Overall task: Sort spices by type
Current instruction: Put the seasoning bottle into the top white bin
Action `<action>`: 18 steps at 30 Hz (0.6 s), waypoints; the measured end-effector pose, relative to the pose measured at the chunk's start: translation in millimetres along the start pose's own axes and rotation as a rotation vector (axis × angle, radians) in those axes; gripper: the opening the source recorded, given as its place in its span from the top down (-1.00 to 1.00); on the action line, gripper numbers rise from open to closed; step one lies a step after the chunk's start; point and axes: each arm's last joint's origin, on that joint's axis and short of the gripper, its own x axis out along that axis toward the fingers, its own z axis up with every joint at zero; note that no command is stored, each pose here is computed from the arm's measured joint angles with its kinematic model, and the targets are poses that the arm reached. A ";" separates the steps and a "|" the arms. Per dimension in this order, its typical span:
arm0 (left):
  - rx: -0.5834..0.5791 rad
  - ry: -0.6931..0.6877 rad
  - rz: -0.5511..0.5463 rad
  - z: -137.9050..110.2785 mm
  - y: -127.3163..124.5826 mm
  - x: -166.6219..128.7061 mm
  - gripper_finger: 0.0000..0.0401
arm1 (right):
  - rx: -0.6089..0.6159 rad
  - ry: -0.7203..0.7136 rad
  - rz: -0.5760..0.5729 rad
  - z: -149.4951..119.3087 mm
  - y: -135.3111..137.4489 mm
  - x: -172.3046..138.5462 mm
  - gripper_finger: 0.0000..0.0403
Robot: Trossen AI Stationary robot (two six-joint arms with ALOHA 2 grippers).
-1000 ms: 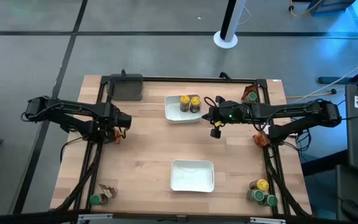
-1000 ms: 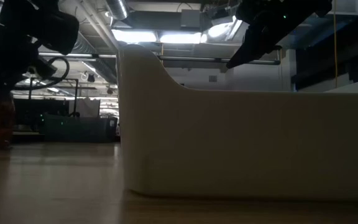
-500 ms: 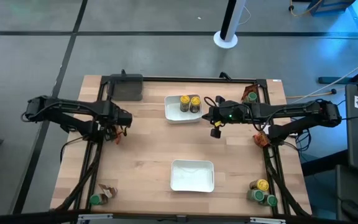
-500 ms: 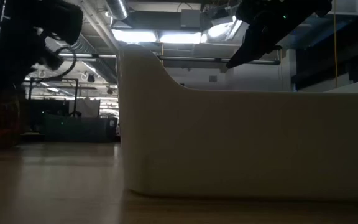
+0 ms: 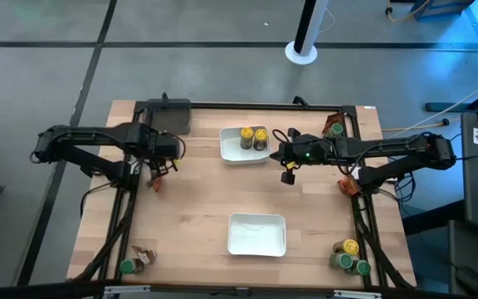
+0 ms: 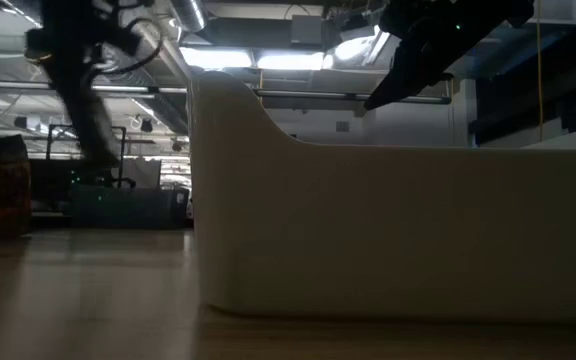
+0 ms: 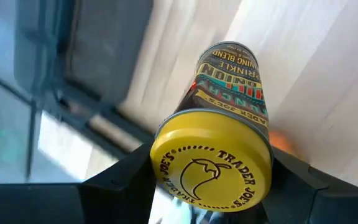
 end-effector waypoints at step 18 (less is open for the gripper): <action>0.027 -0.421 -0.129 81.6 -28.4 -2.7 -0.07 | -0.016 -0.278 0.037 14.1 1.4 3.1 0.93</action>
